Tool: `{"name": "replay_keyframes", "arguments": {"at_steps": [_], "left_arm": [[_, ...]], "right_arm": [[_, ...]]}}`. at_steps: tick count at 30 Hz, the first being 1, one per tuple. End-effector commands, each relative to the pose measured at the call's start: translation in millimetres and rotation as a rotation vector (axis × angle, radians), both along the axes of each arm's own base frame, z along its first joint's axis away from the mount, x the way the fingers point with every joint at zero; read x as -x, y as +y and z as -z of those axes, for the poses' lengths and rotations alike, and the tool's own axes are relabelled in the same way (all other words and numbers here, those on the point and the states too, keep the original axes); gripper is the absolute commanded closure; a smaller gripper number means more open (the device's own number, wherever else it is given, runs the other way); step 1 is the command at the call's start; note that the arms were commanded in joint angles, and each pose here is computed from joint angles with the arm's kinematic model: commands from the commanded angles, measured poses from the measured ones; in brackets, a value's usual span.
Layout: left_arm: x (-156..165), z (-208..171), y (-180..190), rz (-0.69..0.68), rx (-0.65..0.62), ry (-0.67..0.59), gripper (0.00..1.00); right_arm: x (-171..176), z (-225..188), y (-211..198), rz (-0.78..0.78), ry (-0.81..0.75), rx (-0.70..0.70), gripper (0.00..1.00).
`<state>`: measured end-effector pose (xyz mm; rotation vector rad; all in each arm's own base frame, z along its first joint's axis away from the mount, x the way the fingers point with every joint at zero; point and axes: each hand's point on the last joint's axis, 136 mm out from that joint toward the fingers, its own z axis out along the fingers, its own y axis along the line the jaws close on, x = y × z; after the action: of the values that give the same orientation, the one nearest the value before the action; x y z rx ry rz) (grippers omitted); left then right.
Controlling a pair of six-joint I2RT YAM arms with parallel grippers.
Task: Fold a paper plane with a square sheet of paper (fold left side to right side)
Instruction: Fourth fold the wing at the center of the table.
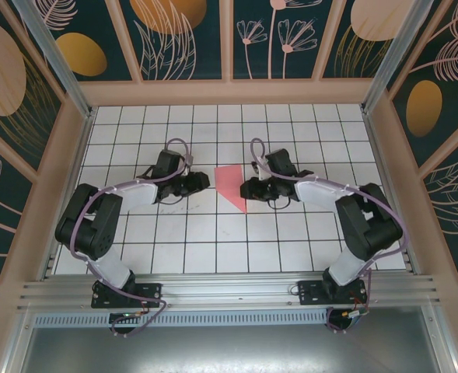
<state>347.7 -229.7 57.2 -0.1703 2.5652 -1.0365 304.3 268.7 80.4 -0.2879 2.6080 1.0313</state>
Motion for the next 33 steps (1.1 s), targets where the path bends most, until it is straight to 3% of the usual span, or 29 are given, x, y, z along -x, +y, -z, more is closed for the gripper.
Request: {"name": "replay_keyframes", "arguments": {"at_steps": [1, 4, 10, 15, 19, 21, 33], "left_arm": [[6.3, -10.2, -17.9, 0.007, 0.089, 0.014, 0.49], [10.1, -7.4, -27.5, 0.018, 0.097, 0.025, 0.47], [13.9, 8.8, -40.9, 0.033, 0.096, 0.062, 0.46], [13.7, 14.4, -44.4, 0.037, 0.085, 0.073, 0.45], [13.5, 16.9, -46.1, 0.037, 0.083, 0.080, 0.45], [13.4, 17.6, -46.6, 0.037, 0.082, 0.083, 0.45], [7.1, 13.7, -57.2, 0.048, 0.094, 0.074, 0.45]], "right_arm": [[-24.8, -4.5, -5.0, 0.015, -0.104, 0.085, 0.58], [-33.4, 3.1, -0.1, -0.003, -0.118, 0.097, 0.53], [-44.9, 18.3, 9.3, -0.025, -0.099, 0.106, 0.54], [-45.4, 28.9, 10.4, -0.034, -0.076, 0.119, 0.68], [-44.6, 35.3, 5.8, -0.030, -0.067, 0.147, 0.93], [-45.5, 34.7, 3.5, -0.025, -0.073, 0.161, 1.00], [-44.6, 32.8, -1.3, -0.014, -0.082, 0.170, 1.00]]}}
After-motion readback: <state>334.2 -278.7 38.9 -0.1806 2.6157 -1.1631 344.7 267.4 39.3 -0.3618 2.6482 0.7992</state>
